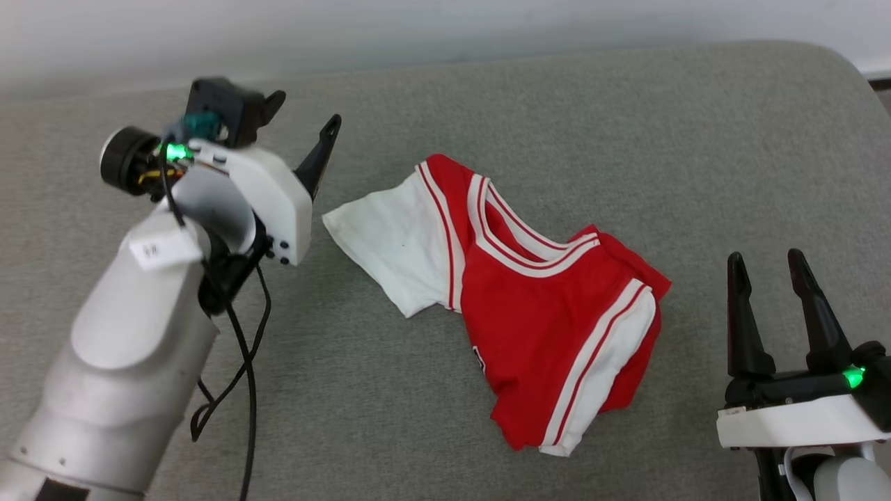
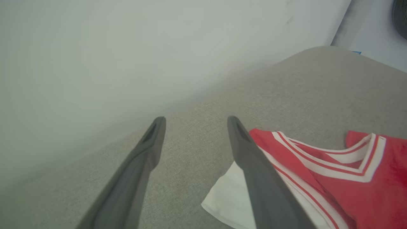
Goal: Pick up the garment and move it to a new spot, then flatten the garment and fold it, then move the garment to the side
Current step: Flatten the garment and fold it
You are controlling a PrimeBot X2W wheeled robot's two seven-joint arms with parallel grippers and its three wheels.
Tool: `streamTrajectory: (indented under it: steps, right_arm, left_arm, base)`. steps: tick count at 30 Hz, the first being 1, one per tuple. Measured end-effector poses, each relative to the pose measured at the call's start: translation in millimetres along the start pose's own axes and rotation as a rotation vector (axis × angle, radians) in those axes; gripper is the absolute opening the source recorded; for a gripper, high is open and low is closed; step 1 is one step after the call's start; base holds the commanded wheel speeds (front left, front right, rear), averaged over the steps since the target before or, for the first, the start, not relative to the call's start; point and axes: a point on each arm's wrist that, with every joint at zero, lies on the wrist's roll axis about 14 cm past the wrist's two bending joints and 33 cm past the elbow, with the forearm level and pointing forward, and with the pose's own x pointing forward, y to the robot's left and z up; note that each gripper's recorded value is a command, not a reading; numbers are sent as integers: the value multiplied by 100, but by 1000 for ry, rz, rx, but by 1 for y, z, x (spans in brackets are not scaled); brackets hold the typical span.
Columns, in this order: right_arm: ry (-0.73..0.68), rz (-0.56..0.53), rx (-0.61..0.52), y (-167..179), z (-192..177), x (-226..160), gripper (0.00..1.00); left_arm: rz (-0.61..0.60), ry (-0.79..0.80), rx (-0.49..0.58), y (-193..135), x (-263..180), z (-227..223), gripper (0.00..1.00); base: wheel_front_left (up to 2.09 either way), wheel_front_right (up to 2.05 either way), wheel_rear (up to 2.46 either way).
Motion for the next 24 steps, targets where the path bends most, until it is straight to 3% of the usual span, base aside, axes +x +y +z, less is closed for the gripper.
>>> streamTrajectory:
  steps: [12, 24]
  right_arm:
    - [43, -56, -18, -19, -17, 9, 100]
    - [71, -101, -38, -36, -26, 12, 100]
  left_arm:
    - [-202, 603, -13, -23, 28, -97, 100]
    - [-281, 927, 28, -26, 17, -167, 100]
  base:
    - [0, 0, 0]
    - [0, 0, 0]
